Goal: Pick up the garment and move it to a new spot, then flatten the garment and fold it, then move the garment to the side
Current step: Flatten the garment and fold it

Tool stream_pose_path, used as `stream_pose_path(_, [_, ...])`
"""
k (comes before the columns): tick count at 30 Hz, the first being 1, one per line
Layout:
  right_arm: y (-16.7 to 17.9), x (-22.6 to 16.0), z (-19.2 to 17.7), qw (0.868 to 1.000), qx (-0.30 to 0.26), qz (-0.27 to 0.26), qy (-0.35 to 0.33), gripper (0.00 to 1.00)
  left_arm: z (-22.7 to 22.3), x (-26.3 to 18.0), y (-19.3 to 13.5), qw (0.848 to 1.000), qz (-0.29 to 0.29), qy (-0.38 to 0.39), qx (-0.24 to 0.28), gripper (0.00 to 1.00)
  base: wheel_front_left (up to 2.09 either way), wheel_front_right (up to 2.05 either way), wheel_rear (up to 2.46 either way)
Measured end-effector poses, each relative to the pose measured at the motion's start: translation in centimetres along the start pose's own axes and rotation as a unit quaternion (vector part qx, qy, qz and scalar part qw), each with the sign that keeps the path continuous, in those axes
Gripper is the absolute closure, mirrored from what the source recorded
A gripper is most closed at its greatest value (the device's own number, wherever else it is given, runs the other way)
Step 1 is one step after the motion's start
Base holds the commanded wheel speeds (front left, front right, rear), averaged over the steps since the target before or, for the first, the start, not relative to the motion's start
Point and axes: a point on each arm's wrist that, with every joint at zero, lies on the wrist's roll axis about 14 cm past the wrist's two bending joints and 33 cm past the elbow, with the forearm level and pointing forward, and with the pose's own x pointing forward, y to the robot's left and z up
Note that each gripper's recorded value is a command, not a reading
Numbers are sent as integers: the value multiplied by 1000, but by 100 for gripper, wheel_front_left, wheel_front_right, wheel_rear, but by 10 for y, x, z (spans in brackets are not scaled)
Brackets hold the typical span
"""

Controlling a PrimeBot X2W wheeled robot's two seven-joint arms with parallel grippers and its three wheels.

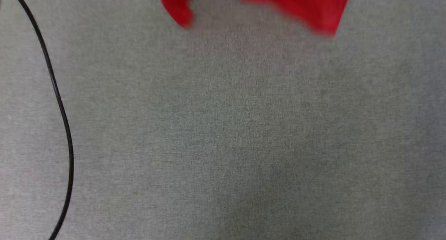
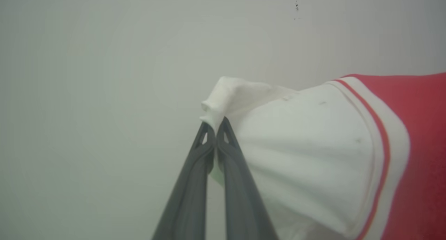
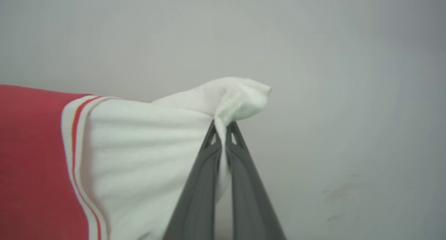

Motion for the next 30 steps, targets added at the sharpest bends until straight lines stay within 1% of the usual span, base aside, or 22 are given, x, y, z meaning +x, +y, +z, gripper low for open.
stream_pose_path(4, [5, 21, 8, 1000, -11, 7, -27, 100, 0, 19, 5, 1000, 10, -24, 5, 100, 0, 0, 0])
stream_pose_path(8, [12, 37, -4, 999, -14, 16, -28, 100, -21, 28, 7, 1000, 12, -18, 6, 100, 0, 0, 0])
stream_pose_path(12, [22, 45, -38, 1000, -13, 29, -1, 100, -61, 28, 3, 1000, 6, 18, -2, 100, 0, 0, 0])
stream_pose_path(18, [40, 45, -102, 997, -5, 55, 57, 100, -134, 9, -9, 994, -6, 103, -40, 100, 0, 0, 0])
stream_pose_path(23, [57, 18, -162, 989, 6, 83, 121, 100, -182, -26, -19, 983, -9, 166, -80, 100, 0, 0, 0])
stream_pose_path(27, [63, -28, -212, 979, 33, 93, 176, 100, -217, -72, -26, 970, -2, 217, -113, 100, 0, 0, 0])
stream_pose_path(30, [64, -66, -237, 972, 54, 95, 207, 100, -236, -115, -39, 958, -2, 250, -143, 100, 0, 0, 0])
